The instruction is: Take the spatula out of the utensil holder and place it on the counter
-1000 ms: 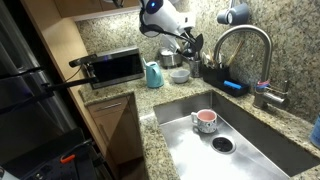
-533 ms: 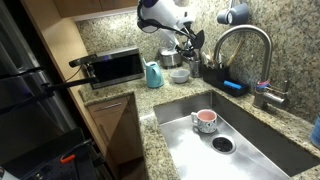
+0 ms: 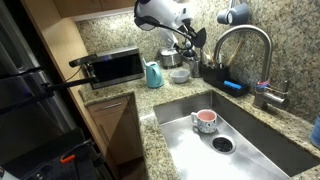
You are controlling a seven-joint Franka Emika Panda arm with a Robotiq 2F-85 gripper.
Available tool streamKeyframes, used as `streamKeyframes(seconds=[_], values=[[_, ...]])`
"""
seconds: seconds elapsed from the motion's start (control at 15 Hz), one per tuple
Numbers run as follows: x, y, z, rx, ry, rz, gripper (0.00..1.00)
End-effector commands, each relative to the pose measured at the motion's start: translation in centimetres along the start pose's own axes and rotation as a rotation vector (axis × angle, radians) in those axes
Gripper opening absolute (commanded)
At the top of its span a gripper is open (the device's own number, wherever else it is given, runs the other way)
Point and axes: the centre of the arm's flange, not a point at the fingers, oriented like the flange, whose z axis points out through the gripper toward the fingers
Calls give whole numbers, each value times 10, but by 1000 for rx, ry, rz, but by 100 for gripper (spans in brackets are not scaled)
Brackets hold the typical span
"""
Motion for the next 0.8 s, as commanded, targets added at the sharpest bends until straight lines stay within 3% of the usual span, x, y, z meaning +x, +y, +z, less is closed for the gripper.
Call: streamKeyframes(seconds=[0.0,0.27,0.73], values=[[-10,22,-47,-3,25,-18,1],[-1,27,-66,-26,45,-33,1],[-5,36,-93,-28,-22,-57,1]])
